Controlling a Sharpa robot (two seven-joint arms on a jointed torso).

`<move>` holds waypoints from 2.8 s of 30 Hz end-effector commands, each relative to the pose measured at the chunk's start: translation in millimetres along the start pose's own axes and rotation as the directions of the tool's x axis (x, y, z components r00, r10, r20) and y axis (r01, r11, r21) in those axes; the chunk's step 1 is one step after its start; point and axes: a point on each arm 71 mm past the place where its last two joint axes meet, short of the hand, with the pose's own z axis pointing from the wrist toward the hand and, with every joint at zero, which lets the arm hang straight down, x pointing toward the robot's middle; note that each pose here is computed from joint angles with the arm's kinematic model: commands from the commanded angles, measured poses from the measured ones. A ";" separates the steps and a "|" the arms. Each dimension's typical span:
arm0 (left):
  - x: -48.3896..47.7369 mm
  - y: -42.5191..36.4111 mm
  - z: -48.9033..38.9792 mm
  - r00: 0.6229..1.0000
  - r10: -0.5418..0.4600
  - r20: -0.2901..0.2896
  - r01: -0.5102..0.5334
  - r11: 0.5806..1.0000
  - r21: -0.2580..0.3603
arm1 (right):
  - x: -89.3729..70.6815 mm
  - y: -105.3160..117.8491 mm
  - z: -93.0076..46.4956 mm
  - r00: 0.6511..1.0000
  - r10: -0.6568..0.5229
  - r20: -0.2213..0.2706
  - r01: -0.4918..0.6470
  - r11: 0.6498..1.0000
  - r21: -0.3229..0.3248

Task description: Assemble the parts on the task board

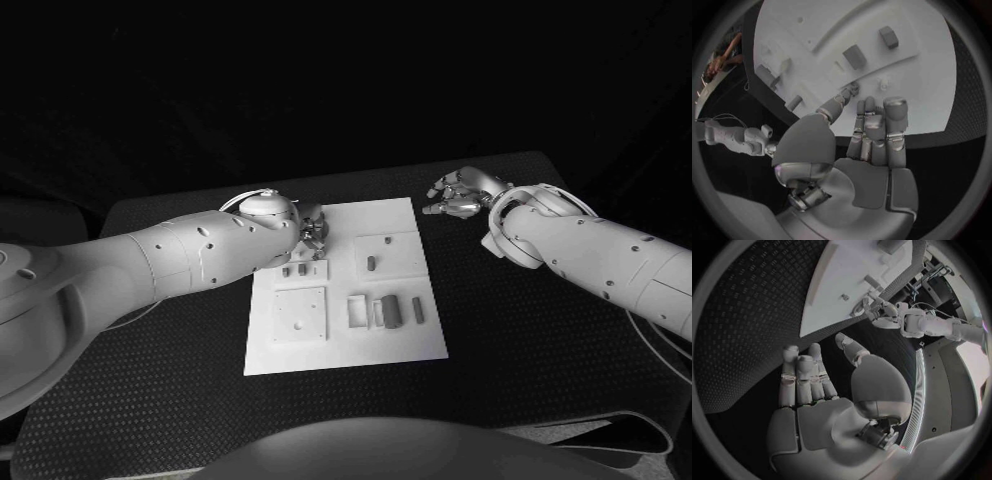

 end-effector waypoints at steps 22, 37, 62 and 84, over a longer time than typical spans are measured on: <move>13.1 -4.2 0.8 0.994 0.018 -0.110 -0.017 1.000 0.013 | 1.4 1.3 0.3 1.000 -0.006 -0.013 0.006 1.000 -0.011; 18.5 -3.0 1.6 0.994 0.036 -0.108 -0.036 0.999 0.005 | 1.8 1.6 0.5 1.000 -0.006 -0.014 0.006 1.000 -0.011; 25.9 2.8 0.8 0.988 0.059 -0.142 -0.061 0.998 -0.010 | 2.5 2.0 0.9 1.000 -0.006 -0.014 0.006 1.000 -0.012; 37.4 -3.5 -2.5 0.986 0.071 -0.149 -0.064 0.997 0.048 | 2.2 0.9 0.4 1.000 -0.006 -0.013 0.006 1.000 -0.010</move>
